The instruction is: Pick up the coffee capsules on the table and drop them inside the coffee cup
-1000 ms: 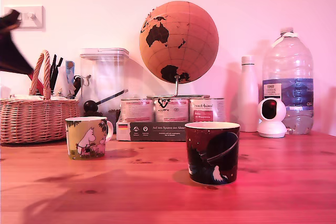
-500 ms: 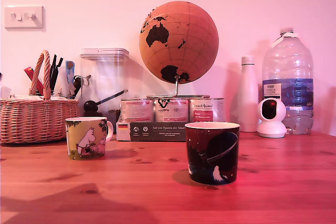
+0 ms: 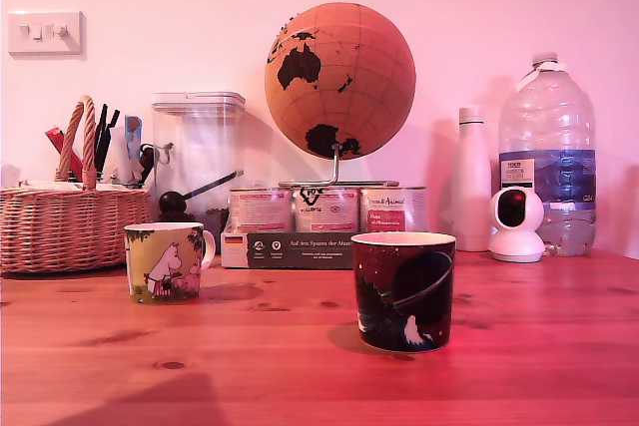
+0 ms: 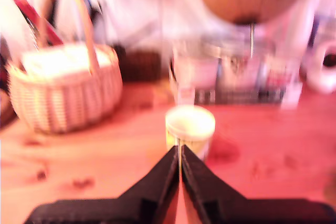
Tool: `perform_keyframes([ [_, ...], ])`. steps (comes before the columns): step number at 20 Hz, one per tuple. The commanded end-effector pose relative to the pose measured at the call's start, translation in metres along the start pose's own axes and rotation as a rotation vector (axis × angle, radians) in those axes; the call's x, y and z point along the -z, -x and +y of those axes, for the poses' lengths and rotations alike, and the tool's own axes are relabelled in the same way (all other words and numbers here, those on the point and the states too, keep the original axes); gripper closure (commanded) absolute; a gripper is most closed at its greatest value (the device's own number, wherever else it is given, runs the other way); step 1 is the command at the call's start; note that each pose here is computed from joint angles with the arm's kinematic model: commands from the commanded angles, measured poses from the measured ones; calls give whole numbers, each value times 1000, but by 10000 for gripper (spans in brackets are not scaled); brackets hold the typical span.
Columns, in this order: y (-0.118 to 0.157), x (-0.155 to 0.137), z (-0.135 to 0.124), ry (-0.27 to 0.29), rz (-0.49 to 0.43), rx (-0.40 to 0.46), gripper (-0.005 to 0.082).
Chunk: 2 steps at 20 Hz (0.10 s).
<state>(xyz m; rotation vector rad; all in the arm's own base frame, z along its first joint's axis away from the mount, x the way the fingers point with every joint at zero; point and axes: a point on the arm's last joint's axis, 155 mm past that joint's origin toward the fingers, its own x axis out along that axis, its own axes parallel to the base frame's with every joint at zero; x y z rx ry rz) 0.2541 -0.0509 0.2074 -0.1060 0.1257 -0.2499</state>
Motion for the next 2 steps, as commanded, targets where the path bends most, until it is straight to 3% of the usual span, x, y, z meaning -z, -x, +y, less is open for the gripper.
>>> perform_keyframes([
  [1, 3, 5, 2, 6, -7, -8, 788],
  [2, 6, 2, 1, 4, -23, -6, 788],
])
